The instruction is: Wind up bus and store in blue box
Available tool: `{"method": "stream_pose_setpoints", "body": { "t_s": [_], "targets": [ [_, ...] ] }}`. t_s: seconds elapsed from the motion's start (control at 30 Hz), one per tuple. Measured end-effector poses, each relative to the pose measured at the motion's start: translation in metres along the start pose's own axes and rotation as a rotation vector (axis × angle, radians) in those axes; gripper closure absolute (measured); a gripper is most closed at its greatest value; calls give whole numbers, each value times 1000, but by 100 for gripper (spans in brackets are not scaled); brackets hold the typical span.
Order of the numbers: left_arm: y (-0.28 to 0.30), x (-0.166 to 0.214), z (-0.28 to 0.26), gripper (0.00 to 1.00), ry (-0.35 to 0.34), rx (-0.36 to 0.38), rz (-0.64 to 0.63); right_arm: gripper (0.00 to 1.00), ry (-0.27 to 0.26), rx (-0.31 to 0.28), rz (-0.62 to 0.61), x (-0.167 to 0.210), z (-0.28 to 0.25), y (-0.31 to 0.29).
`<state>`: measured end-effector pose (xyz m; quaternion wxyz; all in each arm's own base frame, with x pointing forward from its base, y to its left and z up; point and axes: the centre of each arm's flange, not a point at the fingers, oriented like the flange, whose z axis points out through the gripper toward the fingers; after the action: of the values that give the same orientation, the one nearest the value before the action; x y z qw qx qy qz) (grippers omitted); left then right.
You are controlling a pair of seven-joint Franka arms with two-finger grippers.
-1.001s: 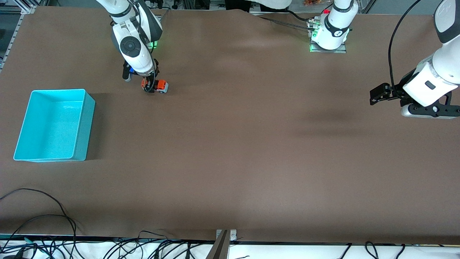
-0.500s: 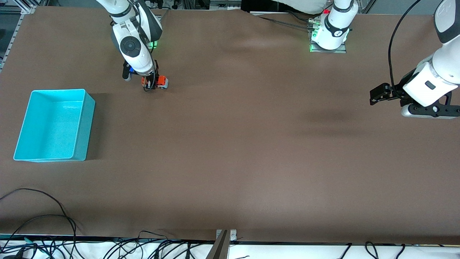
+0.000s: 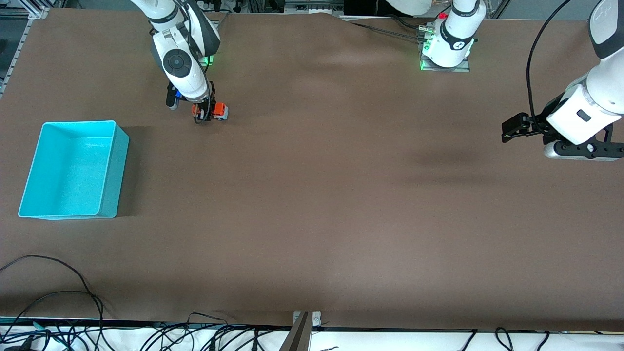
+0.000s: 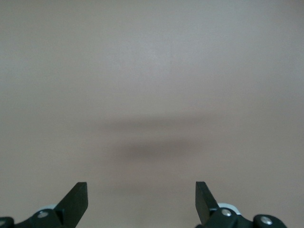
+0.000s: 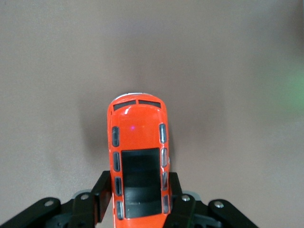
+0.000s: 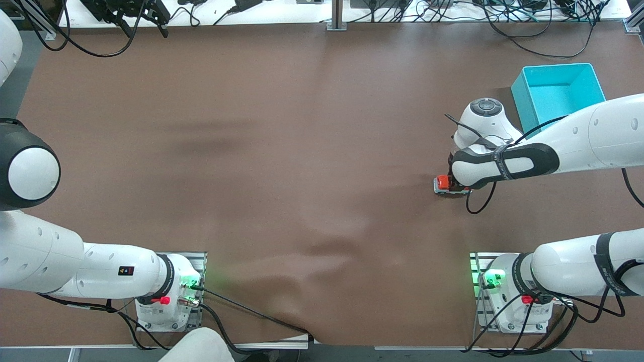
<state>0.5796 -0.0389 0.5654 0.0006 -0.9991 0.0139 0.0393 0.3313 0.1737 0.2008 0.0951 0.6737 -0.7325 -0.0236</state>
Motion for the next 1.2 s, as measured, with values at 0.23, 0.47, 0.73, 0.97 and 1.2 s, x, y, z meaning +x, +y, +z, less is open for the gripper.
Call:
{"method": "stream_pose_setpoints", "body": {
  "t_s": [0.23,0.47,0.73,0.97,1.2],
  "targets": [
    [0,0,0,0,0,0,-2,48,29,-16,-38,1,0,2],
    [0,0,0,0,0,0,-5,48,59,-30,-111,5,-11,2],
    [0,0,0,0,0,0,-7,48,66,-17,-179,5,-41,-14],
    [0,0,0,0,0,0,-7,48,69,-39,-268,10,-80,-40],
    [0,0,0,0,0,0,-8,48,46,-53,-404,40,-126,-75]
  ]
}}
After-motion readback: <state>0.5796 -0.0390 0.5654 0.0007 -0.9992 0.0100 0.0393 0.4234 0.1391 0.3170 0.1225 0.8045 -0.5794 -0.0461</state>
